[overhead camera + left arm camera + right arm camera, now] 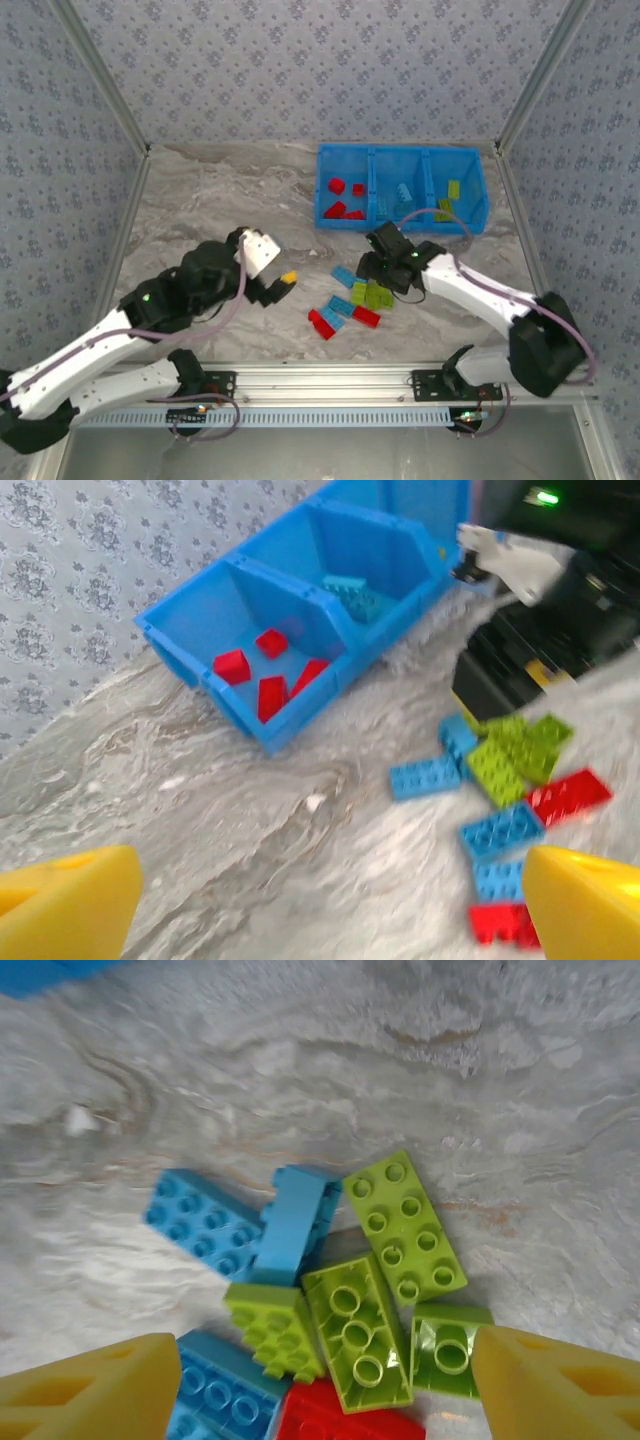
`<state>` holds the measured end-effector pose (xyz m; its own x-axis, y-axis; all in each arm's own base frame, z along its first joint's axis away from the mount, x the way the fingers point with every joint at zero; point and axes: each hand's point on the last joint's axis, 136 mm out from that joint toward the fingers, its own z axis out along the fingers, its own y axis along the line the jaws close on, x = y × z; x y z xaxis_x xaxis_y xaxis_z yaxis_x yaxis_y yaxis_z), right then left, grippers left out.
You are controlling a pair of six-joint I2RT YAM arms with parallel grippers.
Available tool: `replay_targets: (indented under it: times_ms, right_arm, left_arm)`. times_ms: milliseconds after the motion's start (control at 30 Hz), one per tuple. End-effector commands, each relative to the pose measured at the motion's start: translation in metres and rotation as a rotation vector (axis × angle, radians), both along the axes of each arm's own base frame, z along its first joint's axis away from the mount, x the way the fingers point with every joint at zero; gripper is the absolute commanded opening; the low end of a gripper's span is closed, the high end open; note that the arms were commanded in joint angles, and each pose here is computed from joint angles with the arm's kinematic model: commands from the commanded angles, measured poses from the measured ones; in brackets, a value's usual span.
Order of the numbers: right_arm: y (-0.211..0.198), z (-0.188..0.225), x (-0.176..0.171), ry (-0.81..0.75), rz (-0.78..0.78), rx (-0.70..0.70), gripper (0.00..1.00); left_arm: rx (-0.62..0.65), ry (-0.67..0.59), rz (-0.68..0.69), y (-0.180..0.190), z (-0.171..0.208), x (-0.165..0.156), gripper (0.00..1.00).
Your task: Sort the legos into containers by color
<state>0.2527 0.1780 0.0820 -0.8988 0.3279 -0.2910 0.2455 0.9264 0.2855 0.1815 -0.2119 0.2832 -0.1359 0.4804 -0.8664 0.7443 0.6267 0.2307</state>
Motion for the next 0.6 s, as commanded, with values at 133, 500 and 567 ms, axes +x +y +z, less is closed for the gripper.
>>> replay_targets:
  times_ms: [133,500,567]
  right_arm:
    - [0.03,-0.007,0.032,0.029,-0.067,0.038,0.67]
    - [0.033,-0.041,0.033,0.109,-0.105,-0.024,0.54]
    - [0.033,-0.045,0.033,0.116,-0.112,-0.038,0.48]
  left_arm:
    - [0.21,-0.028,-0.296,0.003,-0.057,-0.041,0.99]
    - [0.23,0.017,-0.348,-0.003,-0.082,-0.047,0.99]
    - [0.23,0.018,-0.348,-0.003,-0.082,-0.048,0.99]
